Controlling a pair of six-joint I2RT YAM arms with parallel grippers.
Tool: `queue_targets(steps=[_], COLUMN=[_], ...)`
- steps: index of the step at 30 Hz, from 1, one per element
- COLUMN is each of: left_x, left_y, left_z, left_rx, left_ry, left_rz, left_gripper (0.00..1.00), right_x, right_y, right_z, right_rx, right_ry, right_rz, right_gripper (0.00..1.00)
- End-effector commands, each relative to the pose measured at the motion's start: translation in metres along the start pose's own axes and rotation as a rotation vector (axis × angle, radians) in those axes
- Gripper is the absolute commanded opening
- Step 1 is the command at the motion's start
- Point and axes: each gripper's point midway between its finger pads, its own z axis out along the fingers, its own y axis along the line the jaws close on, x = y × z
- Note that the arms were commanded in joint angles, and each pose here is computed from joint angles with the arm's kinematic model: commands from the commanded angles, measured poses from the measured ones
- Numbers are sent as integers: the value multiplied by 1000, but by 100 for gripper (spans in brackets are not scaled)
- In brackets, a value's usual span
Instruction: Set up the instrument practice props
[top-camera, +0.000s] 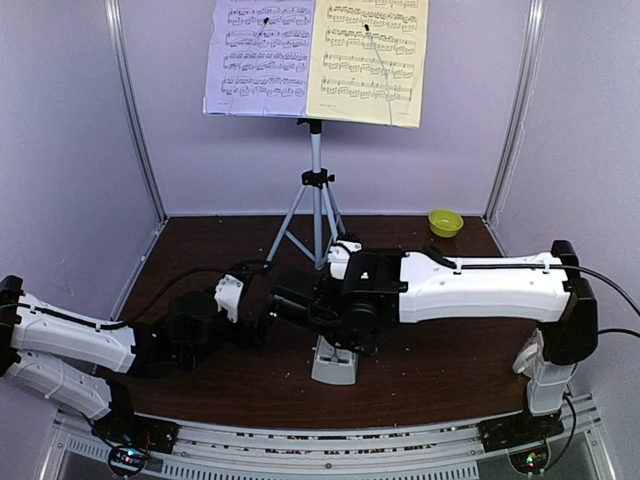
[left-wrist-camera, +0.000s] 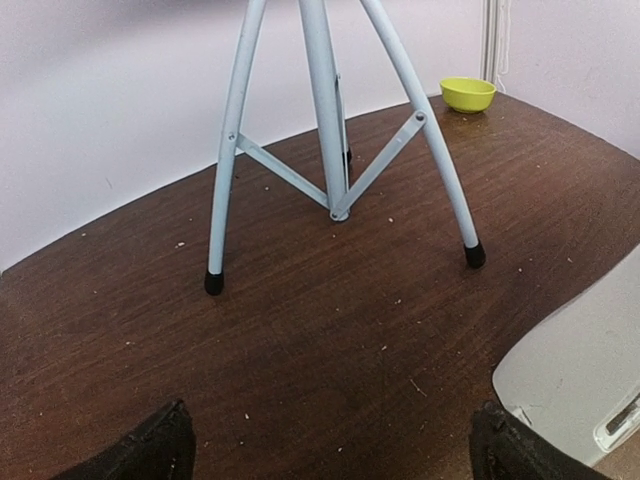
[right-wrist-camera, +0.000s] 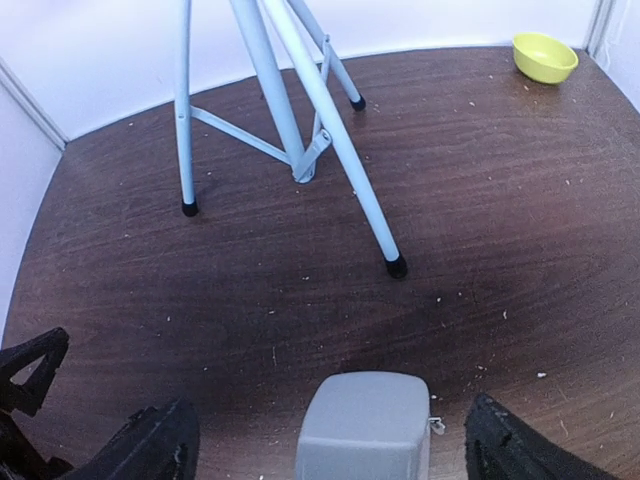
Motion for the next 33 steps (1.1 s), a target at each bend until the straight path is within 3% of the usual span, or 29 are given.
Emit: queue_targets(steps=[1, 6, 13, 21, 28, 33], left_x=[-25, -51, -73, -89, -86, -74], left_y=[-16, -45, -80, -118, -157, -164], left_z=[-9, -32, -52, -35, -16, 0], left_rx=[63, 167, 192, 124, 54, -27], left_ry=[-54, -115, -104, -10, 29, 62], left_rz=[-28, -62, -183, -343, -322, -324], left_gripper=[98, 98, 98, 98, 98, 98], right_x=[-29, -62, -82, -49, -27, -19], right_y=[4, -4, -32, -103, -140, -157], right_z=[-22, -46, -60, -16, -12, -5], right_rx=[-99, -272, -552, -543, -656, -635], right_ry=[-49, -128, -231, -192, -239, -237], right_rz=[65, 92, 41, -52, -3, 1], right_gripper=[97, 100, 100, 100, 100, 100])
